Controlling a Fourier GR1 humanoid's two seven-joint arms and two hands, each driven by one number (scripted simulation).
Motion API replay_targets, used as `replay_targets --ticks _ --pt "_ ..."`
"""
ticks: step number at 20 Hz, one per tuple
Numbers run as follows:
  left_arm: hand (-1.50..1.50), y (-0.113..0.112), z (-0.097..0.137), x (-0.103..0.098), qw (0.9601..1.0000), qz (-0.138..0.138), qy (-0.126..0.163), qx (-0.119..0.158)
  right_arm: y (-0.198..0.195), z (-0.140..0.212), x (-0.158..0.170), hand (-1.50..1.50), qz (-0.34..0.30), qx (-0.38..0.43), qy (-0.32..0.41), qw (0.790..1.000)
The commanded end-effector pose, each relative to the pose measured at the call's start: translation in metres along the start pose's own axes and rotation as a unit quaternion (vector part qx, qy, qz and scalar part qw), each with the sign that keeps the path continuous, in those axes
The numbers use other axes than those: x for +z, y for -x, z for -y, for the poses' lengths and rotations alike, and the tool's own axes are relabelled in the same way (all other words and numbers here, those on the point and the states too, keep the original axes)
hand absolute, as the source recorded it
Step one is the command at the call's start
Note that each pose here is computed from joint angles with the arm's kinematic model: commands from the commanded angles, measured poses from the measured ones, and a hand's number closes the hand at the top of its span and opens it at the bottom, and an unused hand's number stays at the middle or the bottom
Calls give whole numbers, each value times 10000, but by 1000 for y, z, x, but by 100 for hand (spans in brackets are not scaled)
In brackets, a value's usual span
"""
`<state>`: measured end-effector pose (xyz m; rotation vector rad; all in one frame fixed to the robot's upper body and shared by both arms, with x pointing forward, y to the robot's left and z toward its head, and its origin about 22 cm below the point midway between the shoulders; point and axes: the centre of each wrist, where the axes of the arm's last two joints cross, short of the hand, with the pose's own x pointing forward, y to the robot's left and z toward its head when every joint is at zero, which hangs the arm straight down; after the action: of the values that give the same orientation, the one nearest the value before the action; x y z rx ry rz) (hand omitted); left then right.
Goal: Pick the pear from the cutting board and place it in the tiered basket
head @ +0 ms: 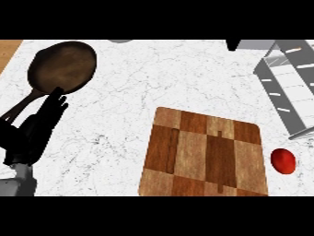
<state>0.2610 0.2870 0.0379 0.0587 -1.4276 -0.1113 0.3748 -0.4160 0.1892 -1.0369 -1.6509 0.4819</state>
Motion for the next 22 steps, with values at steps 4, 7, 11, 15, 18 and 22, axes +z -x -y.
replay_targets --ticks 4,7,11,15,18,22 --pt "0 -10 17 -7 10000 37 -9 13 -1 -58 -6 -150 -26 -26 -60 10000" --pt "0 13 10 -2 10000 29 15 -51 6 -48 -12 -150 61 -112 20 9999" --pt "0 4 4 -1 10000 14 42 43 -1 -57 -17 -150 -157 -811 251 9963" --pt "0 -2 6 -3 10000 9 23 -7 -21 -50 -31 -150 -381 -1713 344 9839" --pt "0 1 24 -4 10000 -17 -23 22 16 -30 -20 -150 -573 -2303 667 9691" --pt "0 -1 -2 3 10000 -75 -10 -16 12 -11 -31 -150 -791 -3106 1035 9416"
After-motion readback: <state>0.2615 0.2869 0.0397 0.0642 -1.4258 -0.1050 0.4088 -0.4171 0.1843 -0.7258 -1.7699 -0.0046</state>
